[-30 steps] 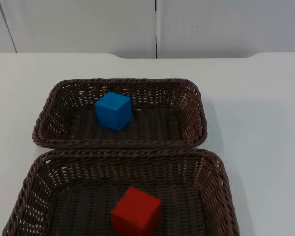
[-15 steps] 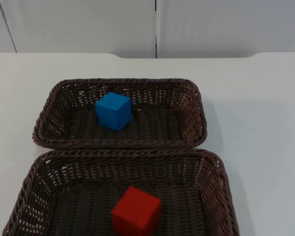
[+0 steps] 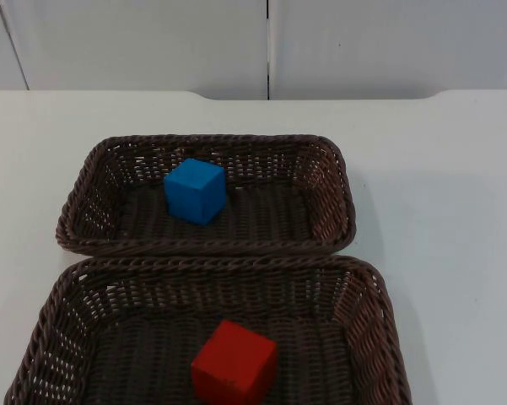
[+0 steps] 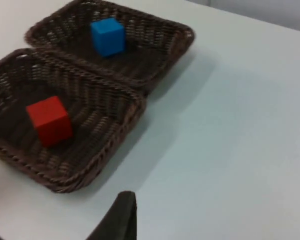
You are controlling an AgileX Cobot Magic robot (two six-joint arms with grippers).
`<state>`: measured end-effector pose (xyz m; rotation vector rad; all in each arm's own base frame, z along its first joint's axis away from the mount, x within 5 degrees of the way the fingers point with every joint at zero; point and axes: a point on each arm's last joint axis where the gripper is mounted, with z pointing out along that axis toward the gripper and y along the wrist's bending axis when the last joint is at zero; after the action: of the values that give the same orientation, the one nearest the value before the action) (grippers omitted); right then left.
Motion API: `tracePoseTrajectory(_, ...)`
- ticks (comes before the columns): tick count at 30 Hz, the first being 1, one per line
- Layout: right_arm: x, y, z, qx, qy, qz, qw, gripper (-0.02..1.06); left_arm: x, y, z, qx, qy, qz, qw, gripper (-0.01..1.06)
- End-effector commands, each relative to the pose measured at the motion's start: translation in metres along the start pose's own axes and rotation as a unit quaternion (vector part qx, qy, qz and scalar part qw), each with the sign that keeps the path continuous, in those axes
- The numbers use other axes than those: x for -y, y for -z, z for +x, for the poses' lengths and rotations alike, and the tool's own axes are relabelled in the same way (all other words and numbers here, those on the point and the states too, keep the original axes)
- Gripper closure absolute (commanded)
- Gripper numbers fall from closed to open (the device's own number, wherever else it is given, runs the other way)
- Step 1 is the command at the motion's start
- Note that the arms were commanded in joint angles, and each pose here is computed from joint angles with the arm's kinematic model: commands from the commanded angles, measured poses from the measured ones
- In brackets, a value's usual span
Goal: Pick up one cube with the left hand and place it into the upper basket. Pick up one cube with the right hand and place it into the lower basket.
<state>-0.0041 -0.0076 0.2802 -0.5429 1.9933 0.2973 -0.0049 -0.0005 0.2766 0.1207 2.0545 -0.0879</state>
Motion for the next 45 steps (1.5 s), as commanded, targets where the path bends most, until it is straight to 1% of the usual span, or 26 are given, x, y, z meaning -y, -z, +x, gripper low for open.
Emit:
tracePoseTrajectory(1, -0.0006, 0.0003, -0.0001, 0.004, -0.011, 0.019, 0.9998, -0.01, 0.0001, -0.0008, 0.0016, -0.003, 0.001, -0.001, 1.0, 0.0)
tracePoseTrajectory(9, -0.0018, 0.0007, 0.0001, 0.002, -0.041, 0.076, 0.9963, -0.01, 0.0001, -0.0008, 0.0016, -0.003, 0.001, -0.001, 1.0, 0.0)
tracePoseTrajectory(10, -0.0018, 0.0007, 0.0001, 0.002, -0.041, 0.076, 0.9963, -0.01, 0.0001, -0.0008, 0.0016, -0.003, 0.001, -0.001, 1.0, 0.0)
tracePoseTrajectory(15, -0.0024, 0.0009, 0.0001, 0.002, -0.058, 0.107, 0.9926, -0.01, 0.0001, -0.0008, 0.0016, -0.003, 0.001, -0.001, 1.0, 0.0)
tracePoseTrajectory(16, -0.0024, 0.0009, 0.0001, 0.002, -0.058, 0.107, 0.9926, -0.01, 0.0001, -0.0008, 0.0016, -0.003, 0.001, -0.001, 1.0, 0.0)
tracePoseTrajectory(20, -0.0029, 0.001, 0.0002, 0.001, -0.072, 0.136, 0.9881, -0.01, 0.0001, -0.0008, 0.0016, -0.003, 0.001, -0.001, 1.0, 0.0)
tracePoseTrajectory(21, -0.0029, 0.001, 0.0002, 0.001, -0.072, 0.136, 0.9881, -0.01, 0.0001, -0.0008, 0.0016, -0.003, 0.001, -0.001, 1.0, 0.0)
tracePoseTrajectory(26, -0.0036, 0.0011, 0.0002, 0.0, -0.089, 0.168, 0.9818, -0.01, 0.0001, -0.0008, 0.0016, -0.003, 0.001, -0.001, 1.0, 0.0)
tracePoseTrajectory(27, -0.0036, 0.0011, 0.0002, 0.0, -0.089, 0.168, 0.9818, -0.01, 0.0001, -0.0008, 0.0016, -0.003, 0.001, -0.001, 1.0, 0.0)
tracePoseTrajectory(31, -0.004, 0.0011, 0.0002, 0.0, -0.1, 0.189, 0.9769, -0.01, 0.0001, -0.0008, 0.0016, -0.003, 0.001, -0.001, 1.0, 0.0)
tracePoseTrajectory(35, -0.0043, 0.0011, 0.0002, -0.001, -0.106, 0.198, 0.9744, -0.01, 0.0001, -0.0008, 0.0016, -0.003, 0.001, -0.001, 1.0, 0.0)
tracePoseTrajectory(45, -0.0043, 0.0011, 0.0002, -0.001, -0.106, 0.198, 0.9744, -0.01, 0.0001, -0.0008, 0.0016, -0.003, 0.001, -0.001, 1.0, 0.0)
